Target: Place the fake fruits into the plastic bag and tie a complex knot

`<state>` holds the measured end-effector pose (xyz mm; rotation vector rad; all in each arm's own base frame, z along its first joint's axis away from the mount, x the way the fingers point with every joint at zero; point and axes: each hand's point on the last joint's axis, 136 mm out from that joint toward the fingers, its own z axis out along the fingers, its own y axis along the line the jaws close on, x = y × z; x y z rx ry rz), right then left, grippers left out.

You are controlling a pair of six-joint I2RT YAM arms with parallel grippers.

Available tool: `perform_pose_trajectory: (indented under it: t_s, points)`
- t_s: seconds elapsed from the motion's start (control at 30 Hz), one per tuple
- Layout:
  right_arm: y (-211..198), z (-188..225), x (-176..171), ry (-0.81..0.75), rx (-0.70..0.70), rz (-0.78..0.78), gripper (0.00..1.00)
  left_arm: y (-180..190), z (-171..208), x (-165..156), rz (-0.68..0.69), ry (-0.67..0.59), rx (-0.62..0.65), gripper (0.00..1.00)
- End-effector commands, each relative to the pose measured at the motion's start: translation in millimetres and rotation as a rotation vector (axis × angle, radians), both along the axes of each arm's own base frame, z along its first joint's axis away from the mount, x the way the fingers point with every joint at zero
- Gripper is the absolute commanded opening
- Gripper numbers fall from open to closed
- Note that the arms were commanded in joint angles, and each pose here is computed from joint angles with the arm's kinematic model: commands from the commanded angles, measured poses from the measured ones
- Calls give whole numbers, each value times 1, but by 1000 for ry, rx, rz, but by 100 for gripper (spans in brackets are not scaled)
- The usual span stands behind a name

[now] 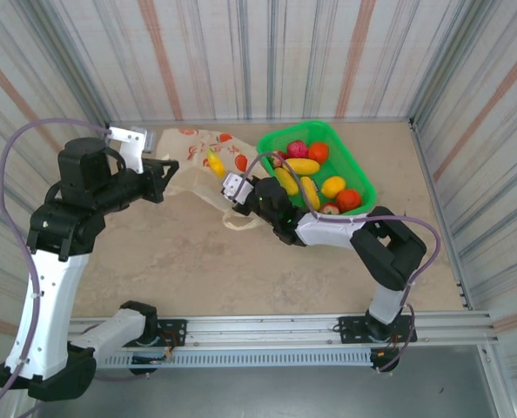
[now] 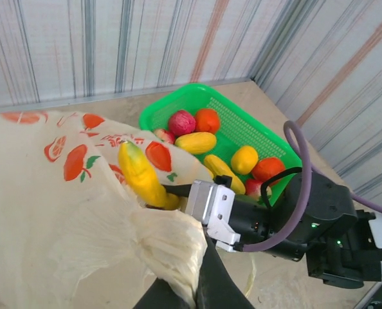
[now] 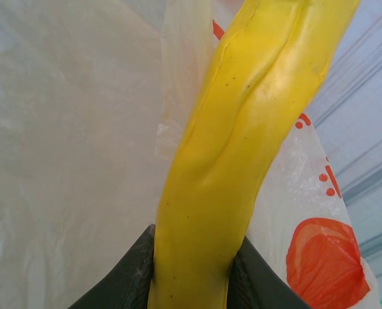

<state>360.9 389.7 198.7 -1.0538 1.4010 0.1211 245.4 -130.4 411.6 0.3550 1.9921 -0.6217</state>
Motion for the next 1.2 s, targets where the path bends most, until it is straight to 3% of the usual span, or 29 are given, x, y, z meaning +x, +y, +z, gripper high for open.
perform_pose_trajectory:
  t_s: [0.0, 0.2, 0.63, 0.8, 0.93, 1.07, 1.17]
  points:
    - [-17, 29, 2, -94, -37, -40, 12, 0, -10, 2, -5, -6, 35, 0]
    - [2, 39, -44, -164, -7, 149, 15, -21, -9, 27, -83, 110, -132, 0]
    - [7, 19, -83, -227, -94, 255, 19, -16, 0, 66, -52, 185, -205, 0]
    - [10, -27, -90, -113, -331, 357, 20, -22, 21, 60, -108, 140, -242, 0]
    - [10, -29, -74, -62, -366, 298, 22, -26, 28, 50, -136, 99, -211, 0]
    - [7, -30, -50, -7, -406, 192, 30, -32, 22, 41, -169, 103, -205, 0]
    - [3, -23, -32, 37, -404, 111, 57, -32, 16, 32, -170, 94, -175, 0]
